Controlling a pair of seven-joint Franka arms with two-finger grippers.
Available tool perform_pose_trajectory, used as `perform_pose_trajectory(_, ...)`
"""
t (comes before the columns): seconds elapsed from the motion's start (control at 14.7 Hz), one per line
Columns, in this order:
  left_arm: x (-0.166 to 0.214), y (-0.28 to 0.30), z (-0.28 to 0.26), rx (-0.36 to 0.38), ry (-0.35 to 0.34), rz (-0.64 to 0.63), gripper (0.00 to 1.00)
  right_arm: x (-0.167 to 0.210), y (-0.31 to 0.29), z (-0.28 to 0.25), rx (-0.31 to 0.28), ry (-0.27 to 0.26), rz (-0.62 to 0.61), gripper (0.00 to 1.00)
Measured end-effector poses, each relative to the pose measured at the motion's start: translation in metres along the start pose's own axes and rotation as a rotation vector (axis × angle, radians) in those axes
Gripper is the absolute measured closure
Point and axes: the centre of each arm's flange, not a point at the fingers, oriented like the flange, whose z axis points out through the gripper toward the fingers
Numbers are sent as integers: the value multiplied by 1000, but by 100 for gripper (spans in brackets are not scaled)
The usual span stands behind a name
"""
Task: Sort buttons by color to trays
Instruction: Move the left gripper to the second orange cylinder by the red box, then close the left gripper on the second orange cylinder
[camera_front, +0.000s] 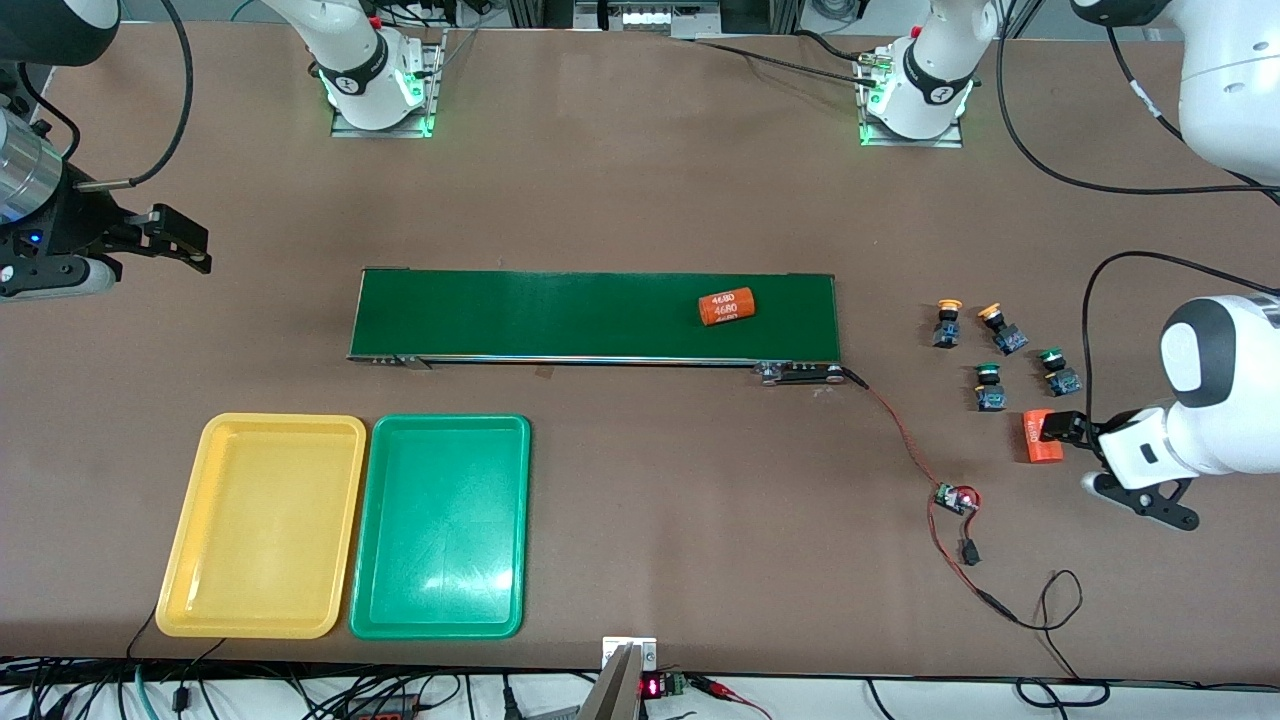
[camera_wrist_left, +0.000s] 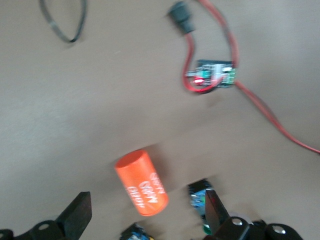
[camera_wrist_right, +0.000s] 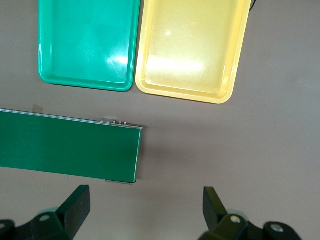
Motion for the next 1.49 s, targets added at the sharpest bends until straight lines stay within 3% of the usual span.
perform_pose_trajectory(0.48, -6, -17, 71, -12, -63, -176, 0, 0, 0, 0, 0, 0, 0, 0)
perform_pose_trajectory(1.15, -18, -27, 116, -76, -98, -265, 0, 0, 0, 0, 0, 0, 1, 0)
perform_pose_trajectory(1.22, -18, -26, 118, -79, -101, -266, 3, 0, 0, 0, 0, 0, 1, 0)
perform_pose_trajectory(1.29, -18, -25, 119, -82, -103, -266, 11, 0, 0, 0, 0, 0, 1, 0)
perform_pose_trajectory(1.49, -14, -17, 119, -86, -102, -254, 43, 0, 1, 0, 0, 0, 1, 0)
